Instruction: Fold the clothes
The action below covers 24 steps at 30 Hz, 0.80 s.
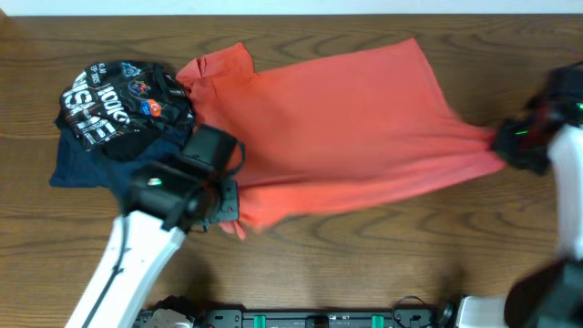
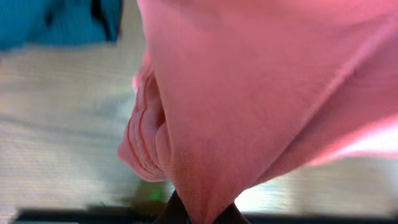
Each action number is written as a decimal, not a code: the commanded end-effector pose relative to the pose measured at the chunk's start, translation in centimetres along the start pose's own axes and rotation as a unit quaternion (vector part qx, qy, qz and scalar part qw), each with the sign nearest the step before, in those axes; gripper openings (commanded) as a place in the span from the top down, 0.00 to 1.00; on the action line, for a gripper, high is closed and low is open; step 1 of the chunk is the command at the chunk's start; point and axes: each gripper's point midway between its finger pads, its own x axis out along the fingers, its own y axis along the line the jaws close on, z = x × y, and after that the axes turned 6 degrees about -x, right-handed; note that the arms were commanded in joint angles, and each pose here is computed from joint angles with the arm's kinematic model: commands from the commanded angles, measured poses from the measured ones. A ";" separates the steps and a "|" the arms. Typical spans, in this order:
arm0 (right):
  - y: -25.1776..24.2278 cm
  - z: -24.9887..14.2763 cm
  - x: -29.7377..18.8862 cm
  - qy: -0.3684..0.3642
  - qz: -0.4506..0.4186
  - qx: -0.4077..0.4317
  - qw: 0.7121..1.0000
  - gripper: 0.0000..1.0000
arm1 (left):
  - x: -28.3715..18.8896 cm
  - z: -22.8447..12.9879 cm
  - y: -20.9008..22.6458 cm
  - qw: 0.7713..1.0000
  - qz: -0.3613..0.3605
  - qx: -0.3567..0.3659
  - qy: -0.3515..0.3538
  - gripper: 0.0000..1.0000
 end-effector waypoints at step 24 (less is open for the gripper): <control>-4.4 4.7 -20.8 -0.252 0.003 0.020 0.968 0.99 | -21.6 10.3 -2.1 0.942 -0.070 0.093 -0.316 0.94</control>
